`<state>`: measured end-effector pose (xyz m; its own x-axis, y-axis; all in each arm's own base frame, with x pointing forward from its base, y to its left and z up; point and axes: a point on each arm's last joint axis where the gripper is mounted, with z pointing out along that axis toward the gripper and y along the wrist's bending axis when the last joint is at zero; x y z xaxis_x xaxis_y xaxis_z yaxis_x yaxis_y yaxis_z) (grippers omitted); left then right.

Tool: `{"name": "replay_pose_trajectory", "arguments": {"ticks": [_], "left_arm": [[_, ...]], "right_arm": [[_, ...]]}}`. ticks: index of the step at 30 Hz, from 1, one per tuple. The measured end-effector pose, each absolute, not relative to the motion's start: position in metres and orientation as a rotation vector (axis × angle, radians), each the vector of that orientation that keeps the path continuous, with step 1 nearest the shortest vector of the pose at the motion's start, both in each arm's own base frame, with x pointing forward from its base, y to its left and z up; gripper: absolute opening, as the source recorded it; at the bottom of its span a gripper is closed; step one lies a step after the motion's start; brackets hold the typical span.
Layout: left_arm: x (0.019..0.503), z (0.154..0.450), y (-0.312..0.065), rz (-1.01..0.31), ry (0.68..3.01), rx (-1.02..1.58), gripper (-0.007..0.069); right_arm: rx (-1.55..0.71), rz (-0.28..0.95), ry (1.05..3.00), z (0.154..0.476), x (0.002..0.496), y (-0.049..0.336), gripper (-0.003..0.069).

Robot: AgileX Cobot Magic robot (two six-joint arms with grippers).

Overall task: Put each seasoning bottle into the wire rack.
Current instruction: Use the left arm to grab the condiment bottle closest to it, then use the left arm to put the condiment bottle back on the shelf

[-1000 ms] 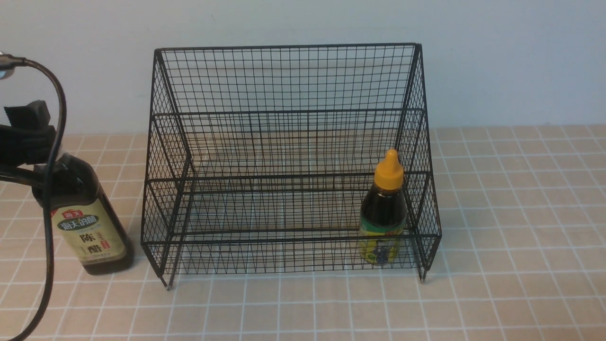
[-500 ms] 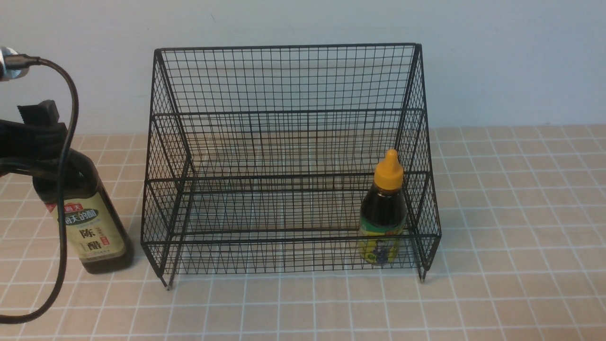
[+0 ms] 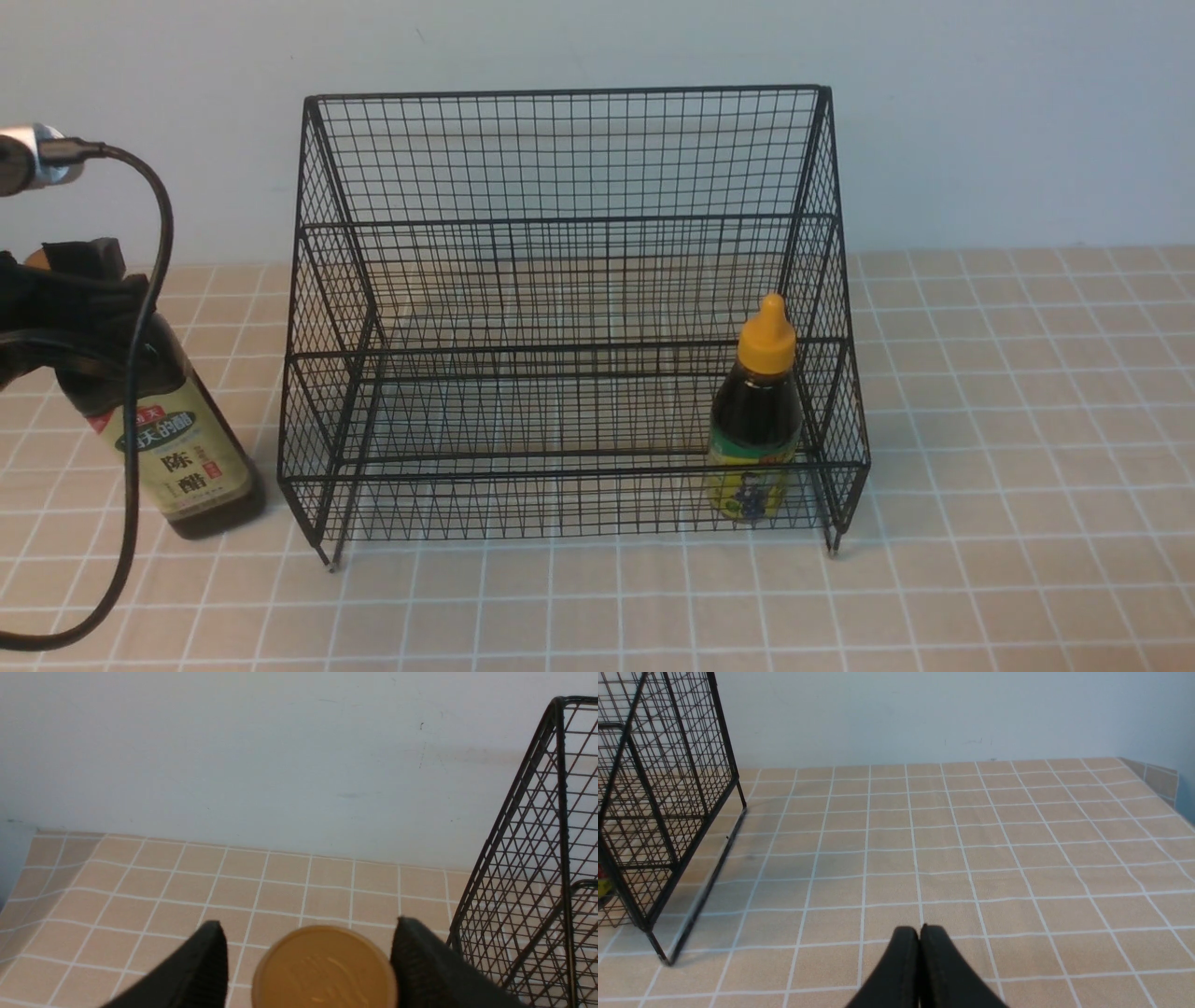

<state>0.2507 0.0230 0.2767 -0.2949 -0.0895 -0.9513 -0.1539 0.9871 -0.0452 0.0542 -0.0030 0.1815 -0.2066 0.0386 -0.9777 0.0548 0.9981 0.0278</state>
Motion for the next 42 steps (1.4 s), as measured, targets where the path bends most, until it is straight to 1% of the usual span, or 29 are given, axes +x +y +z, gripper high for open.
{"name": "replay_pose_trajectory", "arguments": {"ticks": [2, 3, 8, 13, 15, 17, 19, 21, 22, 24, 28, 38, 42], "left_arm": [[0.251, 0.276, 0.023, 0.061, 1.879, -0.175, 0.0329], [0.25, 0.276, 0.023, 0.061, 1.88, -0.175, 0.0316], [0.25, 0.276, 0.022, 0.072, 1.887, -0.147, 0.0319], [0.248, 0.288, 0.018, 0.044, 1.94, -0.095, 0.0319], [0.247, 0.299, 0.015, 0.022, 1.957, -0.061, 0.0319], [0.247, 0.316, 0.013, 0.007, 1.948, -0.036, 0.0319], [0.246, 0.325, 0.012, 0.002, 1.933, -0.03, 0.0319], [0.245, 0.346, 0.011, -0.004, 1.888, -0.018, 0.0319], [0.244, 0.349, 0.011, -0.002, 1.88, -0.014, 0.0319], [0.243, 0.37, 0.011, 0.012, 1.823, 0.004, 0.0319], [0.242, 0.395, 0.011, 0.023, 1.753, 0.015, 0.0319], [0.238, 0.44, 0.009, 0.013, 1.658, 0.033, 0.0319], [0.235, 0.455, -0.005, -0.03, 1.618, 0.081, 0.0319]], "right_arm": [[0.069, -0.015, 1.779, 0.182, 0.054, -0.003, -0.0013], [0.069, -0.015, 1.779, 0.182, 0.054, -0.003, -0.0013], [0.069, -0.015, 1.779, 0.182, 0.054, -0.003, -0.0013], [0.069, -0.015, 1.779, 0.182, 0.054, -0.003, -0.0013], [0.069, -0.015, 1.779, 0.182, 0.054, -0.003, -0.0013], [0.069, -0.015, 1.779, 0.182, 0.054, -0.003, -0.0013], [0.069, -0.015, 1.779, 0.182, 0.054, -0.003, -0.0013], [0.069, -0.015, 1.779, 0.182, 0.054, -0.003, -0.0013], [0.069, -0.015, 1.779, 0.182, 0.054, -0.003, -0.0013], [0.069, -0.015, 1.779, 0.182, 0.054, -0.003, -0.0013], [0.069, -0.015, 1.779, 0.182, 0.054, -0.003, -0.0013], [0.069, -0.015, 1.779, 0.182, 0.054, -0.003, -0.0013], [0.069, -0.015, 1.779, 0.182, 0.054, -0.003, -0.0013]]}}
